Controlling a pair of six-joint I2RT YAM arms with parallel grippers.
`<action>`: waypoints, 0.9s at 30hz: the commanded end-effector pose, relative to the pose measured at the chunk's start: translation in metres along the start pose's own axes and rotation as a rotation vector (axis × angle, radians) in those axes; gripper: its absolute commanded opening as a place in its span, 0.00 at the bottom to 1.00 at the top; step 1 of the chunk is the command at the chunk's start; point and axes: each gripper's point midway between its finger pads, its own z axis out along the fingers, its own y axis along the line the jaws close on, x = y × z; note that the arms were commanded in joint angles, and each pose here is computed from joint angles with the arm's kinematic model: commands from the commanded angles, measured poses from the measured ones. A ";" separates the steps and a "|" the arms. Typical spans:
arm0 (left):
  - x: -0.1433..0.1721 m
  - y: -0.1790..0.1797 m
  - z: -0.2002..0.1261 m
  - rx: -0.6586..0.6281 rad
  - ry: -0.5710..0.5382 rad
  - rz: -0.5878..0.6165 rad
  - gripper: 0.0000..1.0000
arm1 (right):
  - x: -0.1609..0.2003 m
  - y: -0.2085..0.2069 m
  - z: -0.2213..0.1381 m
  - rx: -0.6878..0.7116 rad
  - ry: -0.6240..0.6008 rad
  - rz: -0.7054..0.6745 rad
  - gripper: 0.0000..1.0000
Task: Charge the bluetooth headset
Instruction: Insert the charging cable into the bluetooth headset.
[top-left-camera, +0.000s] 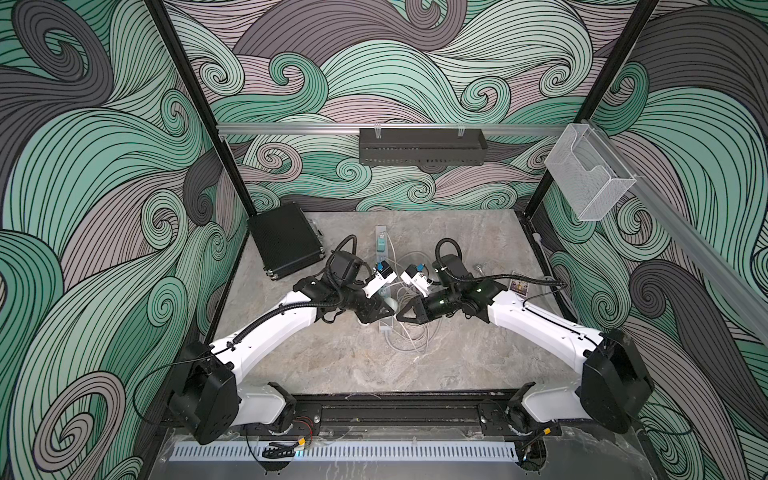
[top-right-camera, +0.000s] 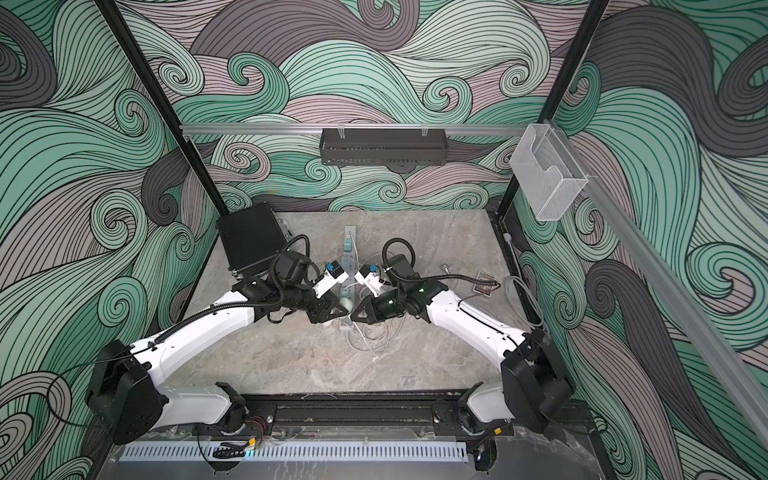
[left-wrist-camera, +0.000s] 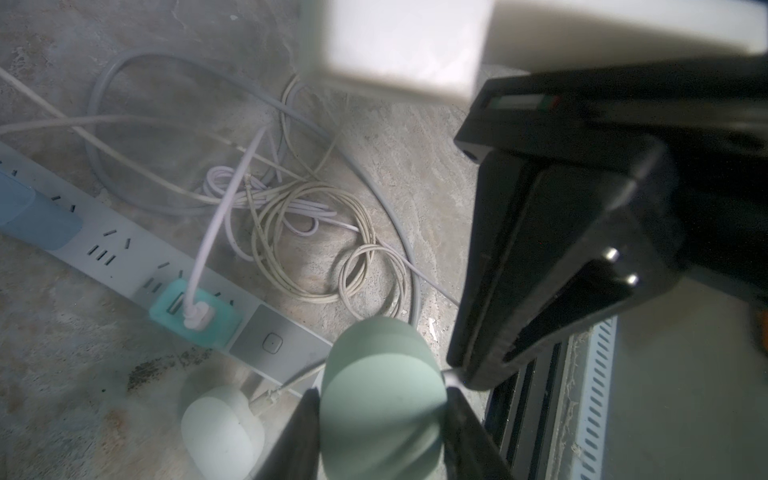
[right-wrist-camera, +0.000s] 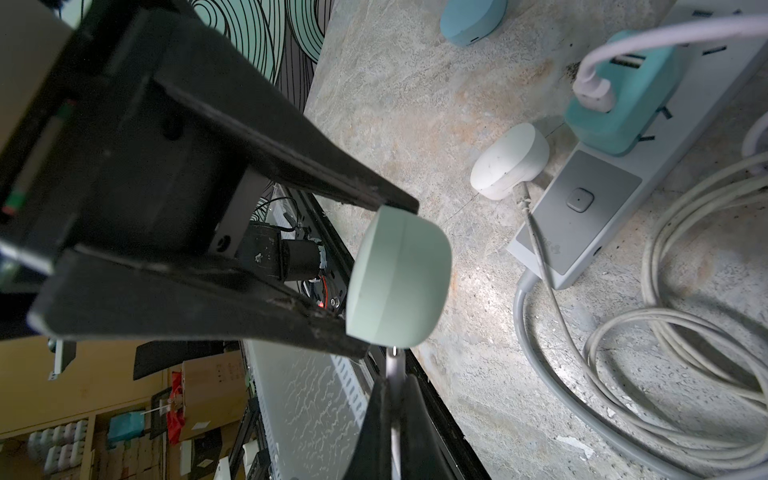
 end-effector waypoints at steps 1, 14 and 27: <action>-0.010 -0.009 -0.001 0.025 -0.005 0.024 0.19 | -0.016 0.009 -0.003 -0.006 -0.046 -0.030 0.00; -0.017 -0.025 -0.005 0.073 -0.023 0.025 0.19 | -0.040 -0.003 -0.003 0.086 -0.142 0.066 0.00; -0.020 -0.046 -0.009 0.154 -0.031 0.037 0.18 | -0.062 -0.005 -0.003 0.123 -0.243 0.082 0.00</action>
